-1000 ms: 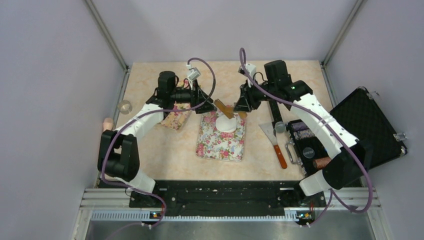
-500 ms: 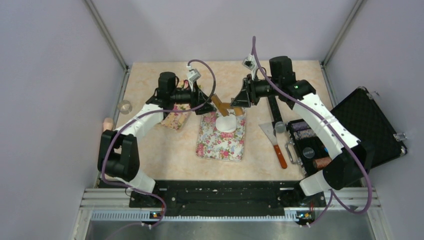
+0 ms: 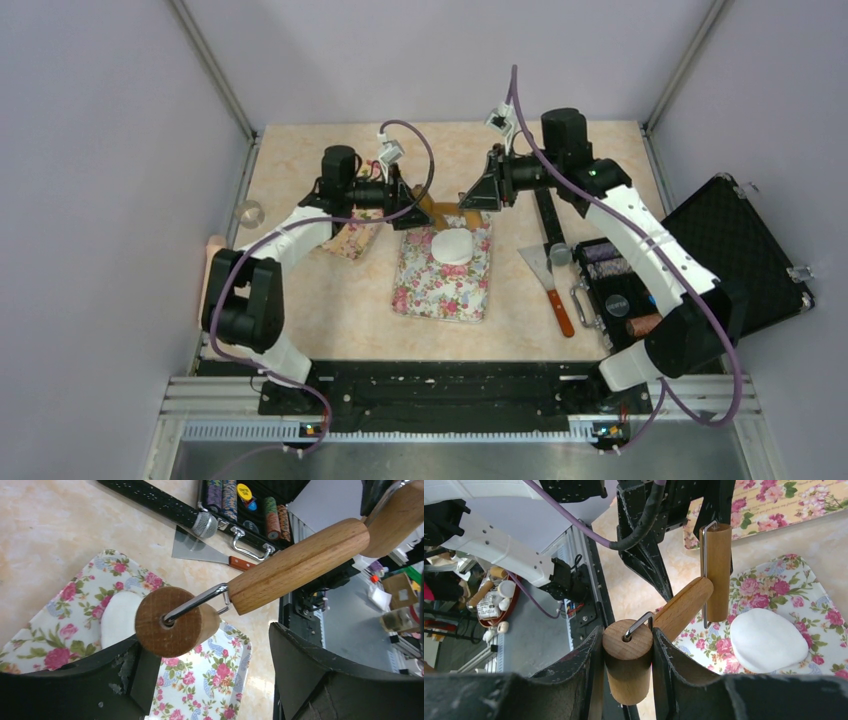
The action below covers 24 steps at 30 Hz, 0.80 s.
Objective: Roll out the dumpling wrappers from the dough
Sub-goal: Pick up the rolling pin from the work surface.
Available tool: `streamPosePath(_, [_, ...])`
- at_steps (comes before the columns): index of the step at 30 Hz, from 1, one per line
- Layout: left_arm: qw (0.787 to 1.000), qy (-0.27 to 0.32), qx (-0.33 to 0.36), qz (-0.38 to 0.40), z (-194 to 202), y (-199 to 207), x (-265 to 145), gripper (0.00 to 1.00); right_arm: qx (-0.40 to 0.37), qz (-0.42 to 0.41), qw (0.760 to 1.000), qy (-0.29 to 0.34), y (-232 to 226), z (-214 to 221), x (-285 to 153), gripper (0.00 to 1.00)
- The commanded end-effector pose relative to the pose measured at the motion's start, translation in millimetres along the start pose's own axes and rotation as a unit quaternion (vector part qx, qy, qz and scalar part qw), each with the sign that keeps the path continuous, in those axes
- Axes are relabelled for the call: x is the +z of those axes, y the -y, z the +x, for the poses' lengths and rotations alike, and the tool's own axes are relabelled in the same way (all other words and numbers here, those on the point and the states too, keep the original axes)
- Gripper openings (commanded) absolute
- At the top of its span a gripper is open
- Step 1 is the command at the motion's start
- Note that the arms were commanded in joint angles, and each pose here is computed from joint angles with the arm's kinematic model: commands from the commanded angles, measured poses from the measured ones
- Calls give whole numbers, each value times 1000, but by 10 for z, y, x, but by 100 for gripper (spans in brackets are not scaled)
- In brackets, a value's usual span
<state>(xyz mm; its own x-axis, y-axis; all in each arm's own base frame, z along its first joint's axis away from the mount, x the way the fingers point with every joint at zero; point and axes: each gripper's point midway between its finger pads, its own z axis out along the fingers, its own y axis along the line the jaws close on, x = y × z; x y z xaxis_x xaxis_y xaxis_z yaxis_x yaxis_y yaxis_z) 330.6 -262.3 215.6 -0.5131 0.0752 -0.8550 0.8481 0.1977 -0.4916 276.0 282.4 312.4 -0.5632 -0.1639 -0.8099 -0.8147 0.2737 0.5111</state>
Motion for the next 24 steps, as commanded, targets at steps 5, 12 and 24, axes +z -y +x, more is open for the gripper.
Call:
streamPosePath(5, [995, 4, -21, 102, -16, 289, 129, 71, -7, 6, 999, 33, 393, -237, -86, 0])
streamPosePath(12, [993, 10, -33, 116, -59, 348, 122, 42, -16, 34, 997, 60, 622, -206, -148, 0])
streamPosePath(24, [993, 13, -44, 111, -96, 325, 133, 0, -10, -56, 998, 26, 480, 235, -28, 64])
